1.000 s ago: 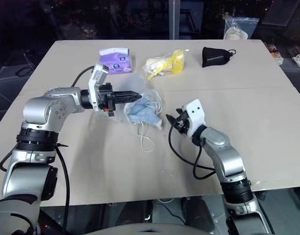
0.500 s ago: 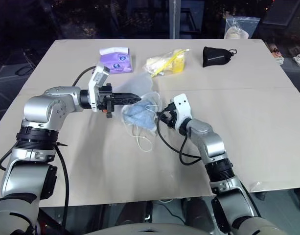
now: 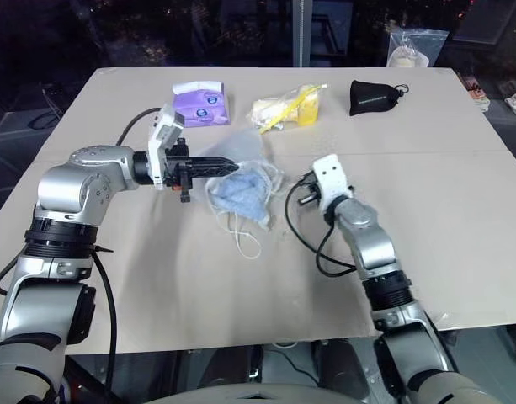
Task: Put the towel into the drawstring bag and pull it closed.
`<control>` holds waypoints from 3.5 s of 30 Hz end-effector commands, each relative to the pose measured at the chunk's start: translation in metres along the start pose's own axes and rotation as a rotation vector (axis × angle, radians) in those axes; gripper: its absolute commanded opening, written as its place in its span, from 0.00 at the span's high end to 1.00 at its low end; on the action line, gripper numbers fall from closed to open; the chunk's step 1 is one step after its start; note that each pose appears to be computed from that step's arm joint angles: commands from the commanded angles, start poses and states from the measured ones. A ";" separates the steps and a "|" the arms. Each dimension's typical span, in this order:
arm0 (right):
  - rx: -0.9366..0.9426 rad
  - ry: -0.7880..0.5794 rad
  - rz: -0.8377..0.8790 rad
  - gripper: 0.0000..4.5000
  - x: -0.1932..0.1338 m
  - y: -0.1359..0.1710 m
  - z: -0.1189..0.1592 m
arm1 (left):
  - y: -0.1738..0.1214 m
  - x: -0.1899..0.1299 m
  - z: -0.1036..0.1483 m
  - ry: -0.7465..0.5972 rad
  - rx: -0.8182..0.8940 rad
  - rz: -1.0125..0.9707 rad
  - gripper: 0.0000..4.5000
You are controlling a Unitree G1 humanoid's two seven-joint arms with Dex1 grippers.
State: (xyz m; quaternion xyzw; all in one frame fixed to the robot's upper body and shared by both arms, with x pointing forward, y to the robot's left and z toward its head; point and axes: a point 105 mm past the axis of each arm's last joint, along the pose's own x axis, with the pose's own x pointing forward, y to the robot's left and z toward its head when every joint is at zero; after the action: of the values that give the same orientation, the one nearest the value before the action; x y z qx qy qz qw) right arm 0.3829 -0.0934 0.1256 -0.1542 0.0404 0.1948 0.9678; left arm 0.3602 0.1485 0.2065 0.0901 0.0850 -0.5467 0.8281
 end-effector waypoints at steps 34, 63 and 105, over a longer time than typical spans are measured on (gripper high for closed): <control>-0.193 -0.046 -0.078 1.00 -0.040 -0.025 0.044 | -0.039 0.026 -0.112 0.014 -0.011 0.385 0.57; -0.191 -0.496 -0.263 1.00 -0.105 -0.118 0.206 | 0.059 -0.096 0.111 -0.392 0.435 0.812 1.00; 0.032 -0.209 0.132 0.10 -0.075 -0.042 0.074 | -0.039 -0.019 0.174 -0.516 0.056 -0.226 1.00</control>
State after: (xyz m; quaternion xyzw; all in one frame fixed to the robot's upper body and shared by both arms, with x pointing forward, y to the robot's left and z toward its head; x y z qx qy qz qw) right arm 0.3452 -0.1440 0.2094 -0.1107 -0.0298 0.2465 0.9623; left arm 0.3532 0.1071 0.3772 -0.0178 -0.1677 -0.5798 0.7971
